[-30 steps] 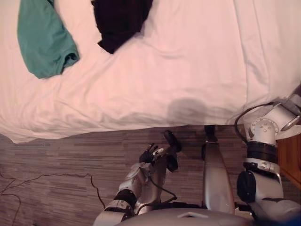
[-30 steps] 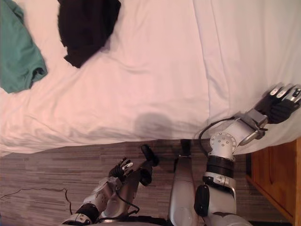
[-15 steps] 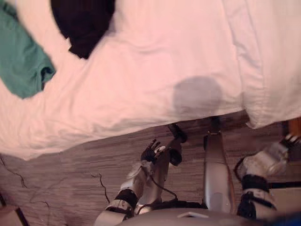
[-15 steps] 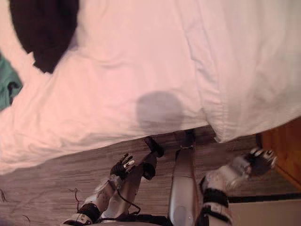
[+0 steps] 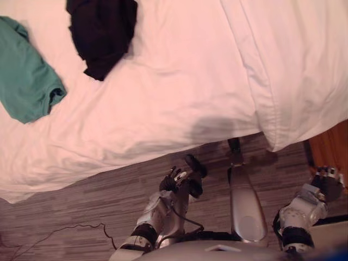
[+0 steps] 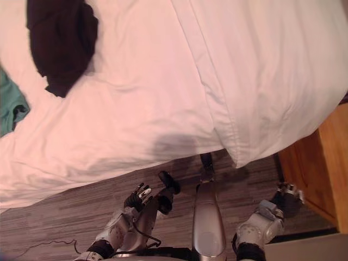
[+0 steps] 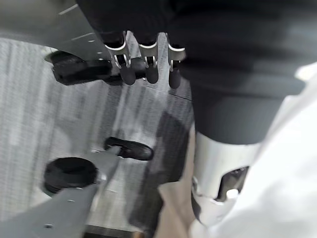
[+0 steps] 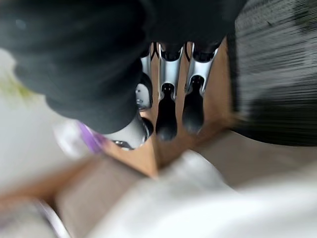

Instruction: Tidy the bed and pick cloth on bed and put in laundry

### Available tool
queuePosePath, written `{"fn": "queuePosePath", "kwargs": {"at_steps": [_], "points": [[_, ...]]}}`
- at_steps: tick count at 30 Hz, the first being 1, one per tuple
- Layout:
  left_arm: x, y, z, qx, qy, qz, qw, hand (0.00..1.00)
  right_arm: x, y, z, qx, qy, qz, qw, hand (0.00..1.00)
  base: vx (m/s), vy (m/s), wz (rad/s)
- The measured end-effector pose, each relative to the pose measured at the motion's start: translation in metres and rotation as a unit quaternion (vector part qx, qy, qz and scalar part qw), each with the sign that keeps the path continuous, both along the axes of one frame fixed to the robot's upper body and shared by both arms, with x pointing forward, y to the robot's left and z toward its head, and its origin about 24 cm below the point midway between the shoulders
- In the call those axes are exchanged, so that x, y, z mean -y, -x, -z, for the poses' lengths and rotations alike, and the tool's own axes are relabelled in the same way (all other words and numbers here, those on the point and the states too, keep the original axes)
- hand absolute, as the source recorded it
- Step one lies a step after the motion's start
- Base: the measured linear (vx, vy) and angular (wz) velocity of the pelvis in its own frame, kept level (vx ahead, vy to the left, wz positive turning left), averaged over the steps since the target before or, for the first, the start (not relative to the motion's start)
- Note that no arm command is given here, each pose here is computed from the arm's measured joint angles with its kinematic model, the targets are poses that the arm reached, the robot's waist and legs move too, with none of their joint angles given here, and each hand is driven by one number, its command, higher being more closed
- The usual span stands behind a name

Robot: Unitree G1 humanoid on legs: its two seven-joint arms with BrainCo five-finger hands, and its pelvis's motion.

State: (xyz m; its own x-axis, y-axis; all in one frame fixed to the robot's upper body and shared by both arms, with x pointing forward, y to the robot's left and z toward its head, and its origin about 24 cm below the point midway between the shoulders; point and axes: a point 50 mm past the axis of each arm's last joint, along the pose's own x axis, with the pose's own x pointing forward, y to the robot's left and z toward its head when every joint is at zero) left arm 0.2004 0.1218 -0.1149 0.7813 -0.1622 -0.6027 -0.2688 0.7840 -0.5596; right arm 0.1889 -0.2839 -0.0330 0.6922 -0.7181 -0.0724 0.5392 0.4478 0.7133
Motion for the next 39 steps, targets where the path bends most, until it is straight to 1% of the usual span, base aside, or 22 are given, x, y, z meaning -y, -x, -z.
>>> {"fn": "queuePosePath", "kwargs": {"at_steps": [2,4,5,6,7,9,11,12,15,20,22,24,27,28,30,31,32,33,34,36,37,39], "points": [[-0.006,0.006,0.005,-0.019,-0.009,-0.017,1.0,0.0,-0.021,0.002,0.014,-0.049,0.005,-0.072,0.996,0.0,0.07,-0.03,0.36],[-0.012,0.019,0.012,-0.049,-0.018,-0.028,0.998,0.0,-0.048,0.013,0.041,-0.094,-0.029,-0.184,0.978,0.0,0.13,-0.033,0.45],[-0.014,0.022,0.014,-0.058,-0.025,-0.028,0.998,0.0,-0.055,0.017,0.049,-0.104,-0.043,-0.214,0.97,0.0,0.15,-0.026,0.5],[-0.017,0.029,0.018,-0.075,-0.033,-0.031,0.996,0.0,-0.07,0.026,0.063,-0.13,-0.063,-0.269,0.952,0.0,0.14,-0.013,0.41],[-0.017,0.033,0.021,-0.084,-0.037,-0.031,0.995,0.0,-0.078,0.032,0.07,-0.143,-0.075,-0.291,0.943,0.0,0.17,-0.003,0.43],[-0.018,0.045,0.029,-0.117,-0.037,-0.04,0.992,0.0,-0.105,0.049,0.091,-0.196,-0.108,-0.369,0.902,0.0,0.14,0.015,0.31],[-0.019,0.052,0.032,-0.127,-0.045,-0.038,0.99,0.0,-0.115,0.055,0.099,-0.225,-0.118,-0.407,0.877,0.0,0.12,0.032,0.1],[-0.019,0.055,0.033,-0.128,-0.053,-0.034,0.99,0.0,-0.118,0.056,0.102,-0.24,-0.128,-0.417,0.867,0.0,0.09,0.032,0.06],[-0.02,0.058,0.034,-0.132,-0.088,-0.027,0.987,0.0,-0.124,0.06,0.109,-0.267,-0.167,-0.413,0.855,0.0,0.02,0.016,0.52],[-0.023,0.067,0.036,-0.135,-0.094,-0.03,0.986,0.0,-0.114,0.071,0.116,-0.314,-0.186,-0.382,0.849,0.0,-0.09,0.047,0.57],[-0.027,0.074,0.038,-0.137,-0.113,-0.007,0.984,0.0,-0.11,0.079,0.12,-0.332,-0.201,-0.366,0.846,0.0,-0.06,0.107,0.15],[-0.037,0.08,0.039,-0.139,-0.135,0.01,0.981,0.0,-0.109,0.085,0.123,-0.355,-0.202,-0.365,0.837,0.0,-0.01,0.077,0.06],[-0.047,0.081,0.038,-0.134,-0.153,0.029,0.979,0.0,-0.109,0.099,0.128,-0.389,-0.197,-0.367,0.822,0.0,0.01,-0.005,0.02],[-0.048,0.082,0.038,-0.128,-0.155,0.041,0.979,0.0,-0.102,0.103,0.129,-0.399,-0.189,-0.362,0.821,0.0,0.11,-0.188,-0.46],[-0.043,0.09,0.043,-0.141,-0.148,0.058,0.977,0.0,-0.092,0.105,0.13,-0.414,-0.183,-0.353,0.819,0.0,0.11,-0.143,-0.67],[-0.035,0.093,0.044,-0.142,-0.141,0.085,0.976,0.0,-0.08,0.104,0.13,-0.433,-0.164,-0.354,0.813,0.0,0.05,0.049,-0.8],[-0.033,0.095,0.045,-0.145,-0.141,0.094,0.975,0.0,-0.077,0.102,0.13,-0.441,-0.157,-0.356,0.809,0.0,0.02,0.244,-0.93],[-0.034,0.096,0.046,-0.149,-0.146,0.11,0.972,0.0,-0.077,0.095,0.129,-0.444,-0.145,-0.363,0.807,0.0,-0.02,0.321,-0.7],[-0.047,0.094,0.045,-0.152,-0.168,0.125,0.966,0.0,-0.085,0.091,0.129,-0.439,-0.144,-0.372,0.805,0.0,-0.05,0.276,-0.58],[-0.057,0.102,0.047,-0.171,-0.183,0.147,0.957,0.0,-0.094,0.084,0.128,-0.432,-0.138,-0.386,0.803,0.0,-0.07,0.069,-0.44],[-0.058,0.103,0.047,-0.174,-0.188,0.161,0.953,0.0,-0.096,0.081,0.128,-0.434,-0.13,-0.398,0.798,0.0,-0.12,-0.022,-0.52],[-0.057,0.099,0.046,-0.164,-0.206,0.211,0.941,0.0,-0.103,0.072,0.126,-0.438,-0.094,-0.448,0.774,0.0,-0.04,-0.107,-0.26]]}}
